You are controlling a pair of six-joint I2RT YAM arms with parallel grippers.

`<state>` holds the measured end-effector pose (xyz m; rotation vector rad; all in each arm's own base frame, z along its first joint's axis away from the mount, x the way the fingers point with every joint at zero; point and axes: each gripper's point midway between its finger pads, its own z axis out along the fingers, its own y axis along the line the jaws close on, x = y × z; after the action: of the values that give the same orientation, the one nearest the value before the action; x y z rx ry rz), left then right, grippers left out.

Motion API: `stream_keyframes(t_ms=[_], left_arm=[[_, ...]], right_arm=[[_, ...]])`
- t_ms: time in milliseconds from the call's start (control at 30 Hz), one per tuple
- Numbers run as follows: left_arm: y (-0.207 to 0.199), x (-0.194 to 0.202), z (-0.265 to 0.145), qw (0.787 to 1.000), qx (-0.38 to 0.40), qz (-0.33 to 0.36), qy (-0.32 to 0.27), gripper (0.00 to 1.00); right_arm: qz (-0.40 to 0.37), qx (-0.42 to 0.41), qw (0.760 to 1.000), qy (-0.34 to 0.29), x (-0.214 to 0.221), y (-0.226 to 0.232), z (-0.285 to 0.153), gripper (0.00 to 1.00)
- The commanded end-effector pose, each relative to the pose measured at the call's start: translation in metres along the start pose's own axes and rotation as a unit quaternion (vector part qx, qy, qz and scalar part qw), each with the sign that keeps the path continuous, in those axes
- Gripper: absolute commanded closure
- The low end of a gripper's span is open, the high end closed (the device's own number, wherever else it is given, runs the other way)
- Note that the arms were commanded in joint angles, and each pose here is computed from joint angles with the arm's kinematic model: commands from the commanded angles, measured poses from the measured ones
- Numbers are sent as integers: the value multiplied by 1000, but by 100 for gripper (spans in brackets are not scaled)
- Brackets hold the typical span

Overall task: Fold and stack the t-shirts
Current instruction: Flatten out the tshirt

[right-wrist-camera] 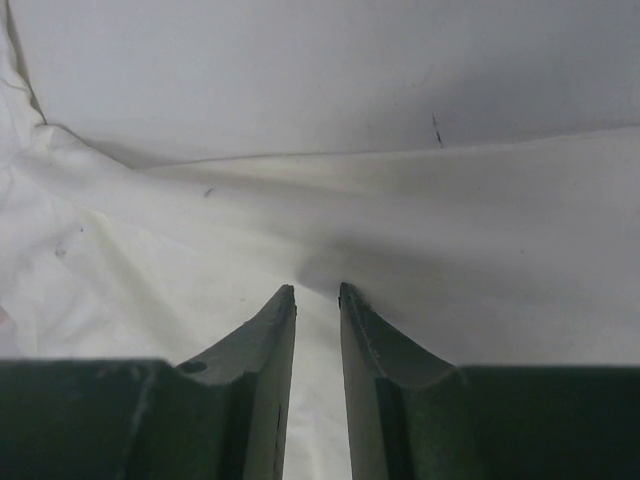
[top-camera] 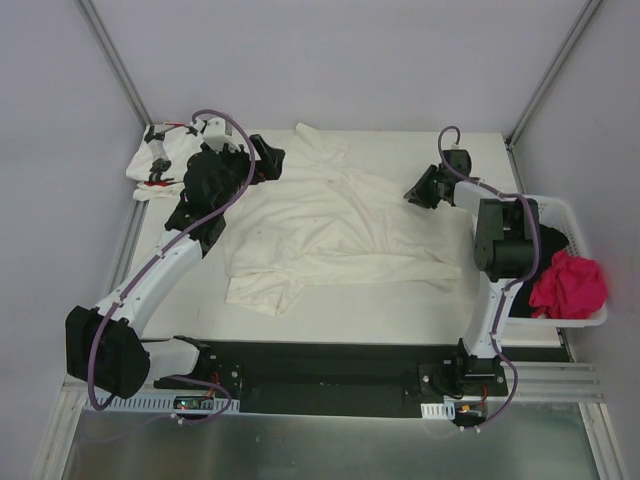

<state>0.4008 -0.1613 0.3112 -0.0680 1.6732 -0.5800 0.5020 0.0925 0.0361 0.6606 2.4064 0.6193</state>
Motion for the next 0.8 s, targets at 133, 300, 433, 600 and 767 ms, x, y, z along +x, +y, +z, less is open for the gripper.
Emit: stream_keyframes(t_ms=[133, 300, 433, 600, 767], left_arm=[[2, -22, 9, 999, -5, -13, -42, 1], [10, -16, 15, 999, -23, -3, -38, 1], [14, -14, 19, 999, -31, 3, -33, 1], [13, -21, 22, 999, -32, 9, -40, 1], [18, -24, 23, 998, -45, 23, -44, 1]], right_arm=[[12, 8, 1000, -5, -17, 3, 13, 73], [5, 18, 1000, -13, -40, 5, 20, 72], [7, 31, 999, -11, -58, 0, 29, 71], [5, 33, 999, -11, -77, 2, 46, 69], [-16, 22, 999, -36, -110, 22, 50, 66]])
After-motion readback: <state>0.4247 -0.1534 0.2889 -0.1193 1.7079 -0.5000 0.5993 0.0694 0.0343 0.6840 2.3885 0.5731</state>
